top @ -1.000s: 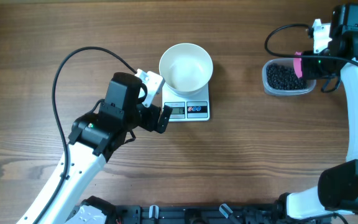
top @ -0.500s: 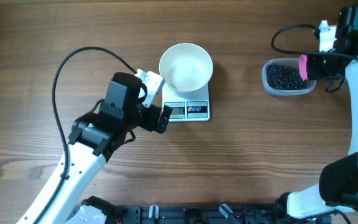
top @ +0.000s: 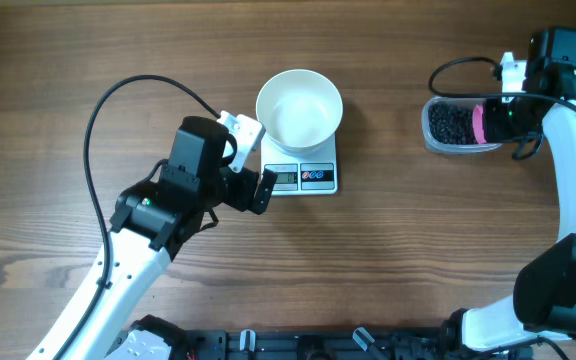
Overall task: Scoop item into bowl and weigh 150g on scale
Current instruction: 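Lower the pink cup with the right gripper into the black beans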
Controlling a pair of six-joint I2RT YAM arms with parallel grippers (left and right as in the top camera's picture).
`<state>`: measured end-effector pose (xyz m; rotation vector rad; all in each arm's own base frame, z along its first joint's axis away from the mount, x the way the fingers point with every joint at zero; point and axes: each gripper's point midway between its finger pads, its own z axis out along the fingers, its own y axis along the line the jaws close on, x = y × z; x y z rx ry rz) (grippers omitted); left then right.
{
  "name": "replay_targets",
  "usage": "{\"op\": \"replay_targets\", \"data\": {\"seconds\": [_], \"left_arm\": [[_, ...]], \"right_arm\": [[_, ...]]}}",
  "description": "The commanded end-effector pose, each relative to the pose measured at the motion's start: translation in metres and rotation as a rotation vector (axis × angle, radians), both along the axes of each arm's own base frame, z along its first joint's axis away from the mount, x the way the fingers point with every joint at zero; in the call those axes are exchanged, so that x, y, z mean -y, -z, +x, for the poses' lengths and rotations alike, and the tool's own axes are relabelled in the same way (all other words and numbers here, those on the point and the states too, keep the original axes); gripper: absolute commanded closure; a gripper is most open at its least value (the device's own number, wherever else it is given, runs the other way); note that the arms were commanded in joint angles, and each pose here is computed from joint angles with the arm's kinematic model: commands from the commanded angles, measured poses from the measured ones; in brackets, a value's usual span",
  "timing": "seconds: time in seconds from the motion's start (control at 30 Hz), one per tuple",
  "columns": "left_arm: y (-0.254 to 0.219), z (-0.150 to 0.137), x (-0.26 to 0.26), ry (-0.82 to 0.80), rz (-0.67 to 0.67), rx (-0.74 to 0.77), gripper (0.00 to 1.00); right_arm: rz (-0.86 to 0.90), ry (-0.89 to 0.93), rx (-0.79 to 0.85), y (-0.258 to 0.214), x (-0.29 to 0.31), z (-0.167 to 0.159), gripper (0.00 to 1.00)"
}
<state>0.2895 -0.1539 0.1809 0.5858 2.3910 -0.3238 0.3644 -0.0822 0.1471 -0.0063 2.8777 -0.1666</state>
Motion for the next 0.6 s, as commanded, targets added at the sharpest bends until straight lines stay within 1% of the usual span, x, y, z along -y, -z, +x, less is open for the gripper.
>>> {"op": "replay_targets", "data": {"seconds": [0.0, 0.17, 0.37, 0.43, 0.57], "left_arm": [[-0.006, 0.004, 0.0, 0.01, 0.004, 0.021, 0.0], [-0.006, 0.004, 0.0, 0.01, 0.004, 0.021, 0.0], [-0.006, 0.004, 0.0, 0.01, 0.003, 0.021, 0.0], [-0.006, 0.004, 0.0, 0.01, 0.003, 0.021, 0.0], [-0.006, 0.004, 0.0, 0.01, 0.004, 0.021, 0.0]], "right_arm": [[0.109, -0.025, 0.007, 0.008, -0.018, 0.004, 0.96], [0.179, -0.034, 0.025, 0.007, -0.031, 0.007, 0.96], [0.17, -0.044, 0.011, 0.008, -0.03, 0.004, 0.96], [0.118, -0.031, 0.005, 0.009, -0.02, 0.003, 0.96], [-0.06, 0.072, 0.011, 0.005, 0.014, 0.004, 0.96]]}}
